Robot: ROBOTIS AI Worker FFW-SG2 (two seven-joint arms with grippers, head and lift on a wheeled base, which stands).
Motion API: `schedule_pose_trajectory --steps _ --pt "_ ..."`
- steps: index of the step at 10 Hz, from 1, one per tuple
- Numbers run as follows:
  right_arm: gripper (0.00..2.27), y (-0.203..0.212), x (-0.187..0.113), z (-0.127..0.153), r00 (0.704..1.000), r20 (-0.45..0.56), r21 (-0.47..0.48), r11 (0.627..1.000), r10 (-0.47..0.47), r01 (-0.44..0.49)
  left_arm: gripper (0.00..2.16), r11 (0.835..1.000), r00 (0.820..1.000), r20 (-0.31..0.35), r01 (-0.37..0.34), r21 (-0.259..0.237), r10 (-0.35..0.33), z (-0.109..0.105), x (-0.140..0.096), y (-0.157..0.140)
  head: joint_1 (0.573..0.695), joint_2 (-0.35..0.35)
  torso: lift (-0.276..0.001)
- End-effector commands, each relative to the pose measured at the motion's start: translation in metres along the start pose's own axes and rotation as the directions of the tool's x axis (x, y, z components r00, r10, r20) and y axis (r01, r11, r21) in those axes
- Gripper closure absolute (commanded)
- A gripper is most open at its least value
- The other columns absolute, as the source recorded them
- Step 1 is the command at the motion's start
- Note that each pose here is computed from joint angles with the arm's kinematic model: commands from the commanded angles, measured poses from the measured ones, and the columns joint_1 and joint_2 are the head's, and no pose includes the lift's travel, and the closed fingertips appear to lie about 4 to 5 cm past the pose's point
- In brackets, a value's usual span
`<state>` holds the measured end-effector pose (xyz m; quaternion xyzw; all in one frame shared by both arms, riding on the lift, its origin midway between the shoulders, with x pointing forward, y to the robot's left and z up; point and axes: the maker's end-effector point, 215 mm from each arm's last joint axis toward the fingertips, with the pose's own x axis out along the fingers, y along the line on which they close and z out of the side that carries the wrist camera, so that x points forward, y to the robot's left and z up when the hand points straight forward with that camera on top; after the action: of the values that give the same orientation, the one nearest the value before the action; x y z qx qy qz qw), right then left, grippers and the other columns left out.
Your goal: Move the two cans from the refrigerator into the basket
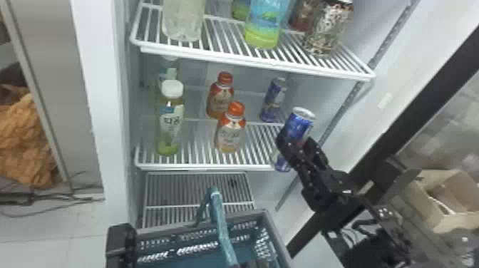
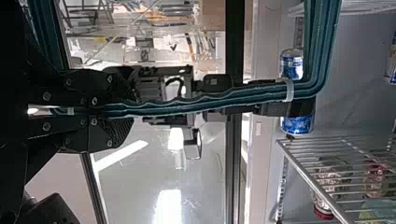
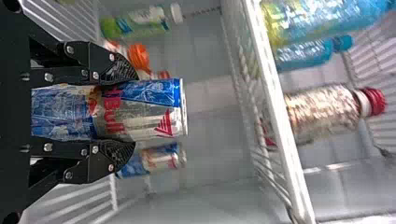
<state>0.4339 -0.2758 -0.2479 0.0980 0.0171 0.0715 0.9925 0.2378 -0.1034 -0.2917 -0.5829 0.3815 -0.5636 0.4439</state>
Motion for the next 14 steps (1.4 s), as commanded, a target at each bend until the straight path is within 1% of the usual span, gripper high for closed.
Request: schedule_pose_trajectory --steps 1,4,5,6,8,10,12,13,14 --pt "0.9 0.013 -0.013 -0.005 0.998 -0.065 -0.003 1.0 0.027 -0.027 1.21 1.0 1.0 -0.004 0.0 0.0 0.0 -0.001 0.001 0.0 0.695 -0.35 -0.266" --pt "0.9 0.03 -0.037 -0.009 0.986 -0.156 -0.024 0.998 0.053 -0.058 1.21 1.0 1.0 -0.006 0.004 0.0 -0.004 -0.001 0.001 -0.001 0.695 -0.35 -0.266" --pt "0.9 0.04 -0.046 -0.014 0.977 -0.2 -0.019 0.997 0.075 -0.08 1.21 1.0 1.0 -0.006 0.002 0.001 -0.002 -0.001 0.001 -0.001 0.695 -0.35 -0.266" --pt "0.9 0.051 -0.057 -0.019 0.964 -0.249 -0.022 0.995 0.093 -0.102 1.21 1.0 1.0 -0.004 0.0 0.002 0.0 0.0 0.001 0.0 0.695 -0.35 -0.266" --pt "0.9 0.056 -0.076 -0.036 0.932 -0.346 -0.022 0.992 0.106 -0.121 1.21 1.0 1.0 -0.006 0.002 0.001 -0.002 -0.001 0.002 0.0 0.695 -0.35 -0.266" --pt "0.9 0.053 -0.101 -0.044 0.904 -0.421 -0.042 0.994 0.076 -0.103 1.21 1.0 1.0 -0.006 0.002 0.001 -0.002 -0.001 0.002 0.0 0.695 -0.35 -0.266" --pt "0.9 0.058 -0.116 -0.061 0.863 -0.496 -0.009 0.993 0.095 -0.114 1.21 1.0 1.0 -0.008 0.0 0.0 0.0 -0.002 0.001 0.0 0.695 -0.35 -0.266" --pt "0.91 0.06 -0.121 -0.065 0.851 -0.517 -0.007 0.993 0.096 -0.117 1.21 1.0 1.0 -0.009 0.0 0.002 0.0 -0.001 0.001 0.0 0.695 -0.35 -0.266" --pt "0.9 0.061 -0.126 -0.075 0.832 -0.545 0.009 0.993 0.103 -0.117 1.21 1.0 1.0 -0.011 -0.001 0.001 0.001 -0.002 0.001 0.0 0.695 -0.35 -0.266"
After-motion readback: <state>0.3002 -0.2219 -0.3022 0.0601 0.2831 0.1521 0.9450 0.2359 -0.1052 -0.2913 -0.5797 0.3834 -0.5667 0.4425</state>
